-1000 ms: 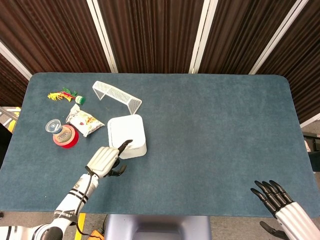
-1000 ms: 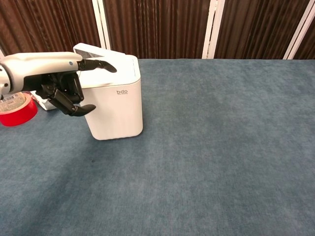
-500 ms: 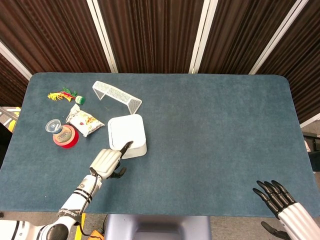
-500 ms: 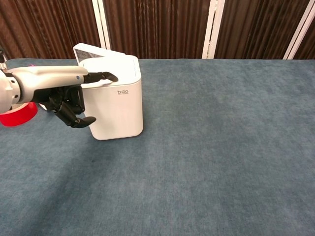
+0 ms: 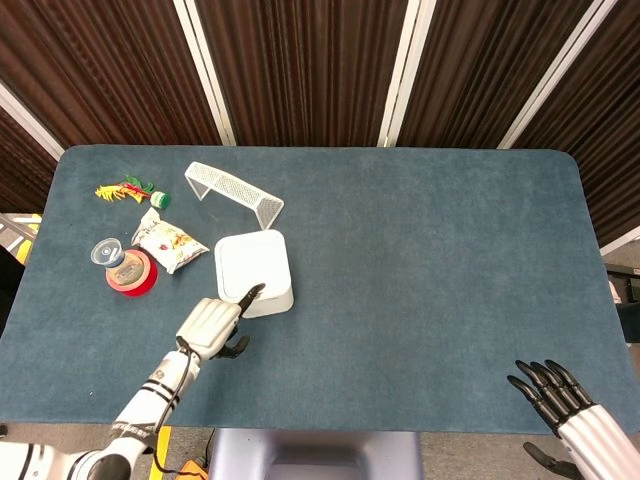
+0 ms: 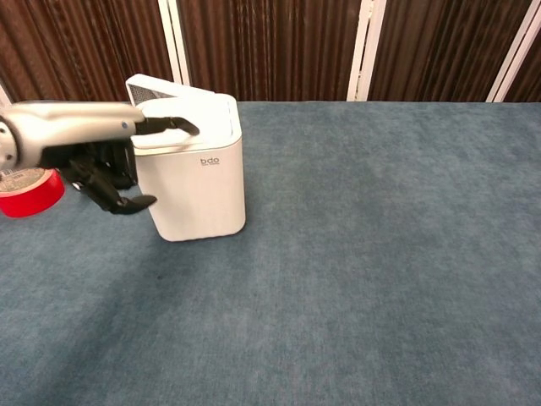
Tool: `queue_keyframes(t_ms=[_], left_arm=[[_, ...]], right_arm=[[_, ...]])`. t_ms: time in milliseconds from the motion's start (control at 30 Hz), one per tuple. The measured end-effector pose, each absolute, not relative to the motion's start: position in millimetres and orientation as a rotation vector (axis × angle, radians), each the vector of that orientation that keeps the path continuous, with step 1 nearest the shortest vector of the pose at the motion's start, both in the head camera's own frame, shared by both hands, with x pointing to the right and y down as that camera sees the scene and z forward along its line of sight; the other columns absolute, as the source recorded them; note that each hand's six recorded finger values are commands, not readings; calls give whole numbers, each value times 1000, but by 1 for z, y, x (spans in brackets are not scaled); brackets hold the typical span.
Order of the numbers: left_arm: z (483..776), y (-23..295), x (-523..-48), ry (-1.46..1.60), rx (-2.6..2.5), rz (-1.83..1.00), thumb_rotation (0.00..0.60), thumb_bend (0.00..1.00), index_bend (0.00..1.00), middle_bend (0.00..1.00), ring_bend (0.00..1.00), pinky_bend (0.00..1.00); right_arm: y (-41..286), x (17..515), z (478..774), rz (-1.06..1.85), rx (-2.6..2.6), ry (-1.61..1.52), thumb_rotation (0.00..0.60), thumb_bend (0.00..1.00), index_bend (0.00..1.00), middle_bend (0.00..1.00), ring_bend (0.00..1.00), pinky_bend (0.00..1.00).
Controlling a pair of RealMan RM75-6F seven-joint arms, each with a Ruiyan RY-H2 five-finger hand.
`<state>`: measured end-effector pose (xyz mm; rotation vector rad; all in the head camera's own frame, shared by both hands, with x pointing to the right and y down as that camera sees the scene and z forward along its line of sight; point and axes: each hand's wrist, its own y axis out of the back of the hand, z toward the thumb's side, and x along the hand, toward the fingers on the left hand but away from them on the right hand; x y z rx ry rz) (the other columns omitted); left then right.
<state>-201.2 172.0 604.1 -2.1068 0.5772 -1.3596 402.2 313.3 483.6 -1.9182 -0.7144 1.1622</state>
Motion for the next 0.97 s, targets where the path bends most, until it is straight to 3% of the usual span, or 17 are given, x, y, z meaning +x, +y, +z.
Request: queue_keyframes(t_ms=[133, 267, 367, 433, 467, 533, 600, 700, 967], left_arm=[[582, 176, -215, 617, -2034, -1233, 600, 446, 0, 970, 957, 1000], [558, 191, -238, 670, -1973, -1108, 600, 446, 0, 830, 813, 973], [546, 210, -267, 706, -1927, -1062, 600, 444, 0, 550, 515, 684], [543, 227, -293, 722, -1885, -1076, 600, 439, 0, 264, 213, 300], [542, 239, -311, 730, -1852, -1106, 600, 435, 0, 166, 117, 186], [542, 260, -340, 738, -1803, -1176, 600, 431, 0, 56, 27, 84], [544, 284, -372, 750, -1754, -1277, 600, 425, 0, 1, 0, 46], [550, 311, -409, 771, -1710, -1404, 600, 420, 0, 0, 0, 23], [542, 321, -428, 855, -1666, -1406, 600, 421, 0, 0, 0, 23]], right_arm=[[316, 400, 485, 1162, -1918, -699, 600, 312, 0, 0, 0, 0], [319, 398, 487, 1168, -1914, -681, 600, 312, 0, 0, 0, 0], [320, 397, 489, 1177, -1910, -671, 600, 312, 0, 0, 0, 0], [320, 396, 491, 1183, -1907, -670, 600, 311, 0, 0, 0, 0], [320, 396, 491, 1185, -1906, -670, 600, 312, 0, 0, 0, 0], [320, 396, 492, 1187, -1904, -668, 600, 312, 0, 0, 0, 0], [320, 395, 493, 1190, -1903, -666, 600, 311, 0, 0, 0, 0], [320, 394, 494, 1190, -1904, -663, 600, 311, 0, 0, 0, 0], [322, 392, 497, 1194, -1905, -640, 600, 311, 0, 0, 0, 0]])
